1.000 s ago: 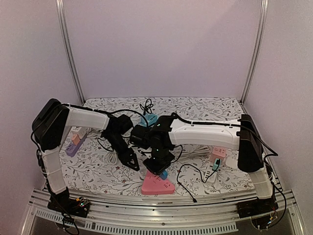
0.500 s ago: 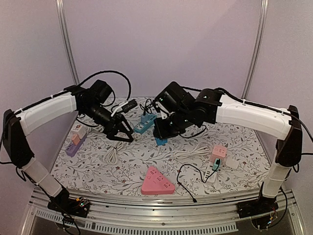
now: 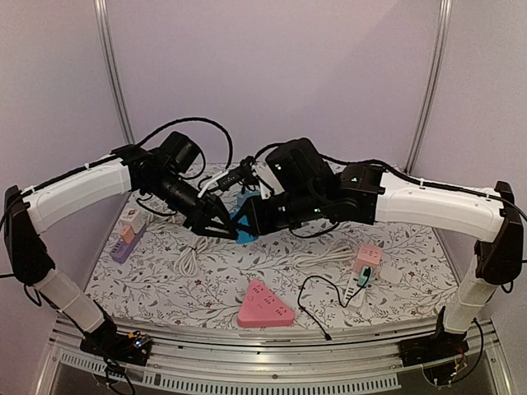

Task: Insert the plug
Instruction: Adjust the plug.

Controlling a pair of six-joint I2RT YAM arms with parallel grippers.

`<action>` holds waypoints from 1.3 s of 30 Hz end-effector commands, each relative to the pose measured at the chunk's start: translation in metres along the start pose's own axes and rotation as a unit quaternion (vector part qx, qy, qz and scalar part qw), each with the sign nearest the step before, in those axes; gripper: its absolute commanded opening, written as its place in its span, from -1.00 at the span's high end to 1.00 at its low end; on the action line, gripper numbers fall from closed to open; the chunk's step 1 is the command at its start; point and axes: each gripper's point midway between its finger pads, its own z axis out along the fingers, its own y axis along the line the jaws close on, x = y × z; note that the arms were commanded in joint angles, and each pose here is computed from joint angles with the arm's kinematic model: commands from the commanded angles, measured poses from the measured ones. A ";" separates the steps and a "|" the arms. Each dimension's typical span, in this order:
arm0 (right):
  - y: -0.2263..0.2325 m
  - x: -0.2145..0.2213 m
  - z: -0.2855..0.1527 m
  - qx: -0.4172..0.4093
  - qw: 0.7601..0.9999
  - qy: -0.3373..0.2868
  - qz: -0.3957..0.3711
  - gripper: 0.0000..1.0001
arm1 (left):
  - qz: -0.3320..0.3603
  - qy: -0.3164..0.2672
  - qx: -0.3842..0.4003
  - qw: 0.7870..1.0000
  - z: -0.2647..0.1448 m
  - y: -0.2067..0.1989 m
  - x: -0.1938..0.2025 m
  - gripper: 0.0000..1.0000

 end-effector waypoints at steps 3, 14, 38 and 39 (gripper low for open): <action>0.055 -0.018 -0.032 -0.122 0.992 -0.030 -0.018 1.00 | 0.019 0.001 -0.036 0.999 0.000 0.019 -0.001 0.11; 0.068 -0.018 -0.066 -0.176 0.983 -0.053 -0.011 1.00 | 0.029 -0.022 -0.129 0.991 -0.046 0.070 0.003 -0.15; 0.037 -0.095 -0.071 -0.220 0.929 -0.173 0.241 1.00 | 0.699 0.090 -0.461 0.539 -0.154 -0.088 -0.030 -0.93; 0.038 -0.093 -0.071 -0.222 0.929 -0.170 0.240 1.00 | 0.714 0.085 -0.458 0.523 -0.141 -0.089 -0.030 -0.94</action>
